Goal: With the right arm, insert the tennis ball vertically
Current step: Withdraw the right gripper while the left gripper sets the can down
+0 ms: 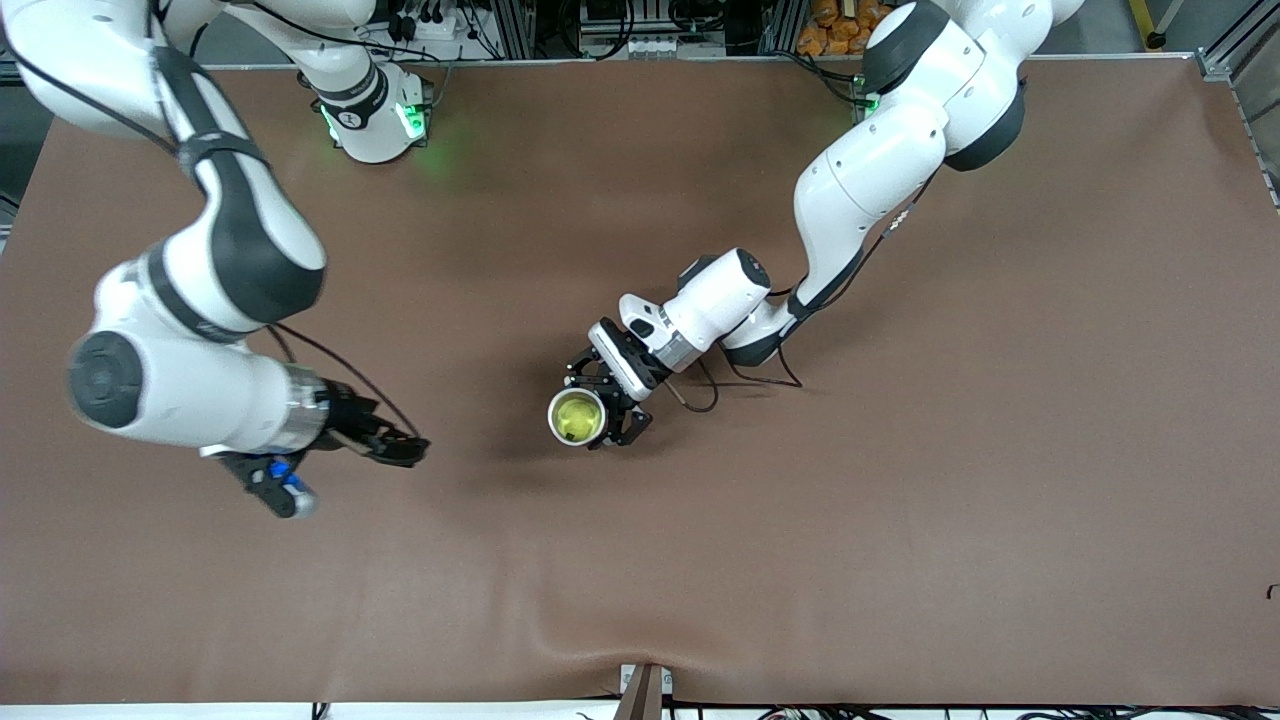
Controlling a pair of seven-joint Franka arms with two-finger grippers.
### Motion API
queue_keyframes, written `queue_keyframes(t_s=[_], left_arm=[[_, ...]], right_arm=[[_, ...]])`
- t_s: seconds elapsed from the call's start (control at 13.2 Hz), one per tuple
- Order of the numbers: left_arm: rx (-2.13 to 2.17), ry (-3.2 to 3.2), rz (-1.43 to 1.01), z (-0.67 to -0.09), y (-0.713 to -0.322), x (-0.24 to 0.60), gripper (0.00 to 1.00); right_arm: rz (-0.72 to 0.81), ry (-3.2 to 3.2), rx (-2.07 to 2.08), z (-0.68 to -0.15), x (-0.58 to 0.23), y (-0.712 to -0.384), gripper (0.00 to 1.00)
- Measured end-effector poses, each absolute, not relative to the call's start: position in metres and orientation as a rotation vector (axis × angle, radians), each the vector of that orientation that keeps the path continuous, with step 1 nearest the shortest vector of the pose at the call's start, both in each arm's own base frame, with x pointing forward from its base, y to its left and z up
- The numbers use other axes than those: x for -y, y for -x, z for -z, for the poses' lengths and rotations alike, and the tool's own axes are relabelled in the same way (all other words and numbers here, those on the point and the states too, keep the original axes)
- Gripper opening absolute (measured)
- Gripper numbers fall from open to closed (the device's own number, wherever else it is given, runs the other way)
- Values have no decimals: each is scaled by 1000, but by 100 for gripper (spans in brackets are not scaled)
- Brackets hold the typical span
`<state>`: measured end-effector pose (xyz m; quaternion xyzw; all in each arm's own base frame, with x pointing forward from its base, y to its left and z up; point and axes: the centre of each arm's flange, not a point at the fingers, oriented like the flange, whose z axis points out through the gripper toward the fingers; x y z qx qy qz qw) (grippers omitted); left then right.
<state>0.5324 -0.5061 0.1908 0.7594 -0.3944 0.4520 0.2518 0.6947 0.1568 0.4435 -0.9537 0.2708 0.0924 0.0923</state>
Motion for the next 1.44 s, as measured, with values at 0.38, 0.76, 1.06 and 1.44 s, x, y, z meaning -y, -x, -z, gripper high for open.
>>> queue_keyframes(t_s=[0.38, 0.76, 1.06, 1.44], left_arm=[[1098, -2085, -1178, -185, -519, 498, 100], [1125, -2060, -1165, -187, -504, 513, 100], [1130, -2058, -1162, -187, -501, 515, 100], [1131, -2098, -1113, -168, -499, 498, 100]], right_arm=[[-254, 2874, -716, -470, -130, -689, 100], [-316, 3012, -511, -475, -87, -679, 100], [-261, 3074, -348, -525, -36, -662, 100], [-254, 3042, -343, -615, 27, -604, 100]])
